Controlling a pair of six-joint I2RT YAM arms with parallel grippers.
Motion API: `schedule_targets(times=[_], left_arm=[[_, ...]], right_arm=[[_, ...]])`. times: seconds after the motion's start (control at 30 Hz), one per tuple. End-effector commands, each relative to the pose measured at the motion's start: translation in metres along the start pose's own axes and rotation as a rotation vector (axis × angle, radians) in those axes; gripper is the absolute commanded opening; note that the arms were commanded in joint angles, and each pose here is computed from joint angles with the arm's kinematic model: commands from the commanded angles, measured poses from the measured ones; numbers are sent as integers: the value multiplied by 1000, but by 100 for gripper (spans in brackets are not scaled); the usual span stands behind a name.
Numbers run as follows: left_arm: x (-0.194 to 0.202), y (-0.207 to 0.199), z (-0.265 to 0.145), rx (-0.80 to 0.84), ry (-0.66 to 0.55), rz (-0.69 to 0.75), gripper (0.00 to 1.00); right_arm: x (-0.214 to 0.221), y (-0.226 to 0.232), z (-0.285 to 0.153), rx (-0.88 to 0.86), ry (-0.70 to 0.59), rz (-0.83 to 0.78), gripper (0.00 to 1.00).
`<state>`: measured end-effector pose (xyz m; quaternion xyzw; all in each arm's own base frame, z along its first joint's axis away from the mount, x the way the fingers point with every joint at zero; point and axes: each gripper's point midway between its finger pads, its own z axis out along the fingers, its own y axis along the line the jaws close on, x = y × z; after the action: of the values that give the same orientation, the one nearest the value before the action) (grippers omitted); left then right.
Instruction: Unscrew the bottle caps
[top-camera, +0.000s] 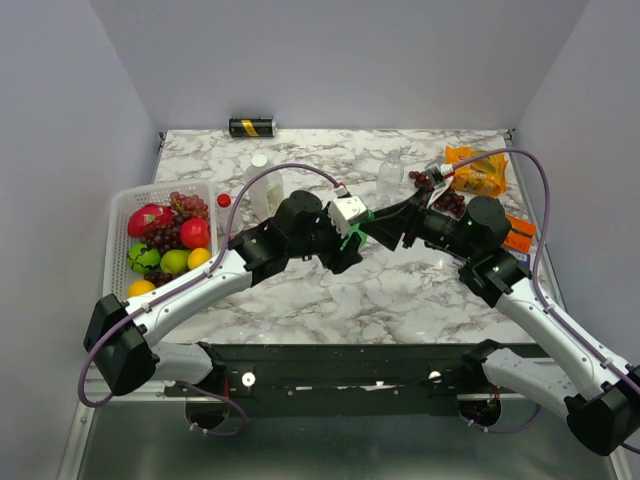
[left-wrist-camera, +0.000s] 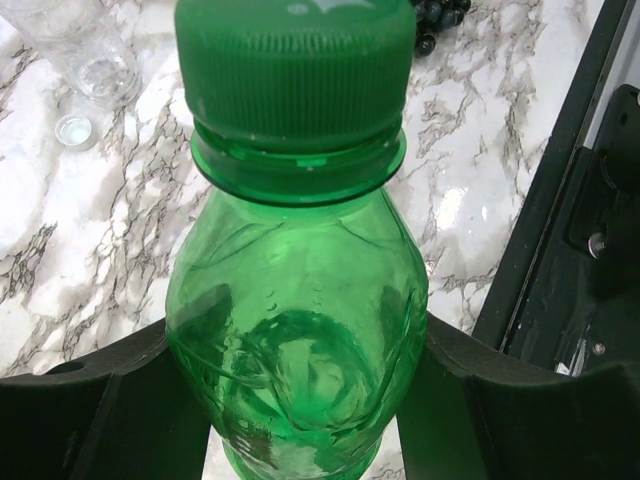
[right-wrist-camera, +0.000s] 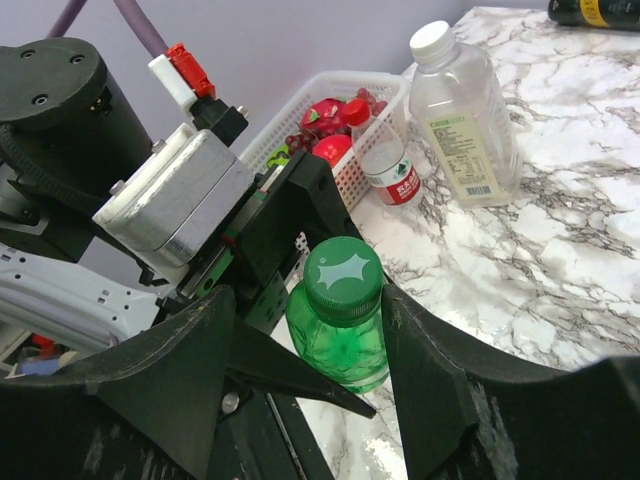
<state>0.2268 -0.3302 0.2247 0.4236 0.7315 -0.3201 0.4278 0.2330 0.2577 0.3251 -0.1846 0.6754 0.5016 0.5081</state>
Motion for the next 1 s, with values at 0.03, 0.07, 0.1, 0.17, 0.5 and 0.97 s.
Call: schedule_targets(times=[0.03, 0.07, 0.1, 0.17, 0.5, 0.97], left_arm=[[-3, -1, 3, -11, 0, 13, 22], [-3, -2, 3, -8, 3, 14, 22], [-2, -3, 5, -7, 7, 16, 21], [1, -4, 6, -6, 16, 19, 22], [2, -11, 9, 29, 17, 15, 21], [-21, -62, -18, 403, -80, 74, 21]], right_arm=[[-9, 7, 6, -33, -23, -19, 68], [-9, 8, 7, -38, -25, -20, 68], [-9, 8, 8, -40, -26, -20, 68], [-9, 8, 10, -43, -25, -23, 68], [-6, 11, 11, -61, -15, -23, 59], [11, 35, -2, -306, 89, -145, 22]])
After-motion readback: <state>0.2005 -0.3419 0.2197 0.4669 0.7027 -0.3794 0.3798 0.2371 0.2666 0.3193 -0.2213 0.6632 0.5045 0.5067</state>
